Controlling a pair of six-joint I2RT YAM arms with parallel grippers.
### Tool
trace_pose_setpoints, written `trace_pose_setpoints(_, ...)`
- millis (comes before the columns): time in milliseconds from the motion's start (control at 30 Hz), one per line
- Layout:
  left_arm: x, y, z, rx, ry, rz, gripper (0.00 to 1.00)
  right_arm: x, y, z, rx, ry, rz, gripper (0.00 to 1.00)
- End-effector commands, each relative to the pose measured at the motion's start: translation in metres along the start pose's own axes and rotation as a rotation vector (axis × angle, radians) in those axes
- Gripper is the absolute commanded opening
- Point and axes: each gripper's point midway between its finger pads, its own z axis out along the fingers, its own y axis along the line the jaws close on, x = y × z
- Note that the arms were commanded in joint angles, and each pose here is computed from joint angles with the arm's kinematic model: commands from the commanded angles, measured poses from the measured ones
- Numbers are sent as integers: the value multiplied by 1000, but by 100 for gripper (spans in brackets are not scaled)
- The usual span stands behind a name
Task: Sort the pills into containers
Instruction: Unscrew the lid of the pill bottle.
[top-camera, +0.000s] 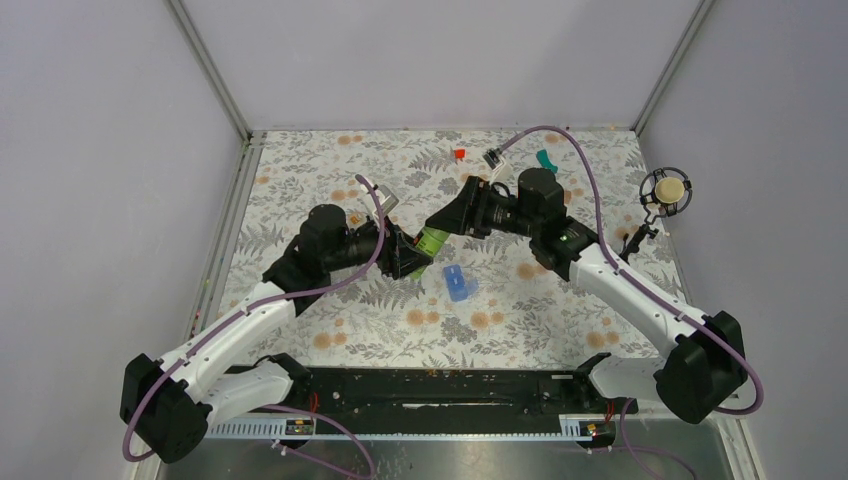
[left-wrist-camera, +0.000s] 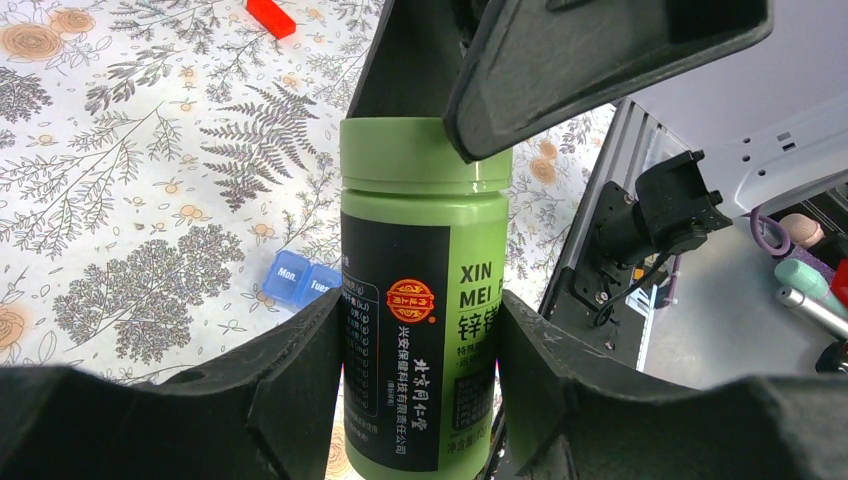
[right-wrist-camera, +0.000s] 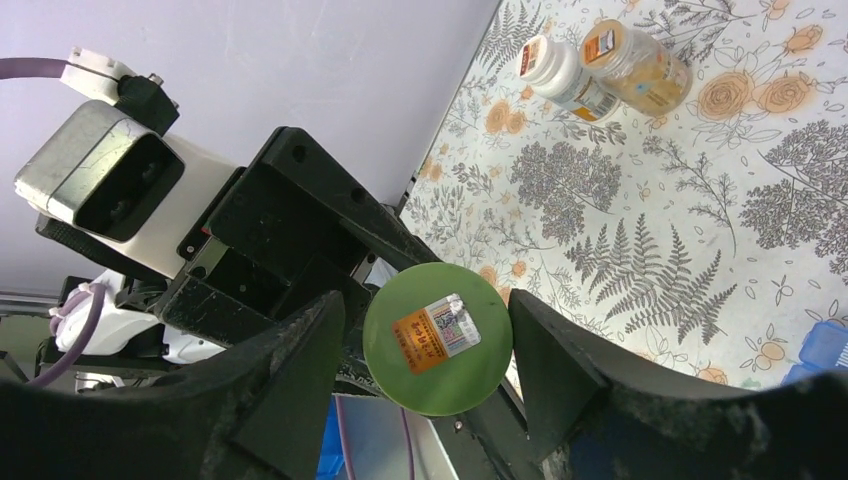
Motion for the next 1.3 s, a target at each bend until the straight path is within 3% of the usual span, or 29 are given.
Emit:
trace_pose_setpoints(0, -38, -6, 0, 6, -121, 66, 0, 5, 22, -1, -94, 34, 0, 67)
trace_pose_setpoints(167, -38, -6, 1, 9, -116, 66, 0, 10, 14, -3, -58, 53, -24, 65)
trace_pose_setpoints(333, -38, -15, -2, 45, -117, 69, 0, 12, 20, -9, -112, 47, -146, 42)
trace_pose_setpoints(433, -41, -22, -5, 75, -122, 79, 0, 14, 29, -16, -163, 57, -249, 37)
trace_pose_setpoints(700, -31, -53, -10, 262, -26, 120, 0, 45, 61, -53, -513, 178, -559, 40)
trace_pose_setpoints(867, -28, -70, -21, 352, -16, 170, 0, 52, 81, -73, -602, 234, -621, 32)
trace_pose_setpoints(900, -28, -72, -23, 365, -17, 180, 0, 52, 82, -74, -598, 236, -630, 34)
trace_pose_setpoints(967, -31, -73, -25, 355, -33, 196, 0, 40, 75, -67, -493, 175, -624, 80)
trace_pose_setpoints(1000, -33, -71, -24, 338, -41, 197, 0, 28, 68, -62, -402, 118, -607, 93)
trace_pose_setpoints(1033, -37, -66, -23, 305, -52, 195, 0, 15, 64, -58, -317, 62, -574, 98)
trace_pose_setpoints(1167, -48, -50, -20, 187, -90, 178, 0, -17, 37, -47, -16, -65, -349, 99)
trace_pose_setpoints(1267, -50, -43, -20, 143, -102, 179, 0, -13, 31, -38, 63, -112, -264, 100)
